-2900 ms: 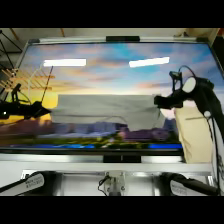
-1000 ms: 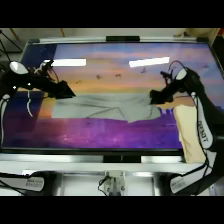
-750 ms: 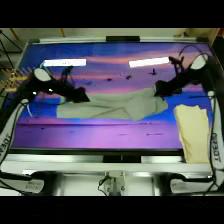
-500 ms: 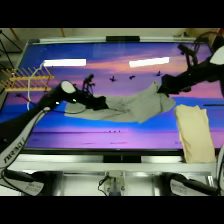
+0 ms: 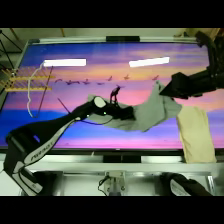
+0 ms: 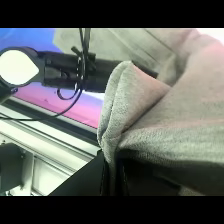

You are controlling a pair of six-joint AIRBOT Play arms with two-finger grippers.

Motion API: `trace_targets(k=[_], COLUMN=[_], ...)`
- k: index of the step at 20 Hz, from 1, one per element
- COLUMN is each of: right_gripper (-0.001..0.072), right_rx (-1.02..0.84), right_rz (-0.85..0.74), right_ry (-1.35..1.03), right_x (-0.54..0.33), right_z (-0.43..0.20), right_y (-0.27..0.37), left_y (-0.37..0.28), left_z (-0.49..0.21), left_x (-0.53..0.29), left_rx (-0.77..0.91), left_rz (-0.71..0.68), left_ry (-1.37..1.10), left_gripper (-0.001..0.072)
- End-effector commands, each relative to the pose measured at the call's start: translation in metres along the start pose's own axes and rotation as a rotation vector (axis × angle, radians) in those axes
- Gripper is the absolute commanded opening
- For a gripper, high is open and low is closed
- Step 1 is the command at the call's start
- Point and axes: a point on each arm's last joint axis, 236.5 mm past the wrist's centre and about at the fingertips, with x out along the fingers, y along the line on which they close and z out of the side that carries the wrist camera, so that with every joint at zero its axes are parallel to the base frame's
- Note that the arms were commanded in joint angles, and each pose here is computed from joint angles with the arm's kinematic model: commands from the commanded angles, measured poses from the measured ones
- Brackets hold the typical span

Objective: Fold the shirts.

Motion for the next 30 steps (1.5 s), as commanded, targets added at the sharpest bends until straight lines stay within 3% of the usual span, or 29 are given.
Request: trace_targets(k=[1, 8, 12, 15, 16, 17, 18, 20, 23, 27, 28, 30], right_gripper=[0.0077, 0.0077, 0.0078, 0.0084, 0.0221, 0.0565, 0.061, 0.061, 0.061, 0.0609, 0.061, 0.0613], right_rx=[0.018, -0.041, -0.014, 0.104, 0.155, 0.193, 0.212, 0.199, 0.069, 0.069, 0.136, 0.286], right_rz=[0.004, 0.115, 0.164, 0.298, 0.329, 0.373, 0.417, 0.426, 0.216, -0.404, -0.43, -0.267], right_ry=[-0.017, 0.036, 0.112, 0.159, 0.155, 0.137, 0.128, 0.156, 0.269, 0.465, 0.492, 0.505], right_x=[0.002, 0.134, 0.259, 0.335, 0.35, 0.359, 0.358, 0.34, 0.289, 0.188, 0.178, 0.197], right_z=[0.006, 0.052, 0.043, 0.028, 0.029, 0.035, 0.04, 0.041, 0.023, -0.02, -0.037, -0.07], right_y=[0.0, 0.035, 0.065, 0.093, 0.097, 0.102, 0.106, 0.099, 0.033, -0.138, -0.159, -0.153], left_y=[0.0, 0.037, 0.034, 0.023, 0.019, 0.016, 0.015, 0.016, 0.029, 0.046, 0.048, 0.051], left_z=[0.029, 0.137, 0.122, 0.09, 0.082, 0.076, 0.071, 0.067, 0.065, 0.061, 0.06, 0.059], left_x=[-0.03, -0.323, -0.483, -0.532, -0.538, -0.539, -0.538, -0.532, -0.522, -0.509, -0.508, -0.505], left_rx=[0.05, 0.162, 0.131, 0.129, 0.137, 0.143, 0.148, 0.156, 0.136, 0.119, 0.117, 0.109], left_rz=[0.004, 0.269, 0.359, 0.407, 0.418, 0.426, 0.432, 0.434, 0.435, 0.44, 0.44, 0.44], left_ry=[-0.049, -0.457, -0.727, -0.791, -0.795, -0.79, -0.777, -0.748, -0.723, -0.687, -0.682, -0.674], left_gripper=[0.0029, 0.003, 0.003, 0.003, 0.003, 0.0031, 0.0031, 0.0031, 0.0031, 0.0031, 0.0031, 0.0031])
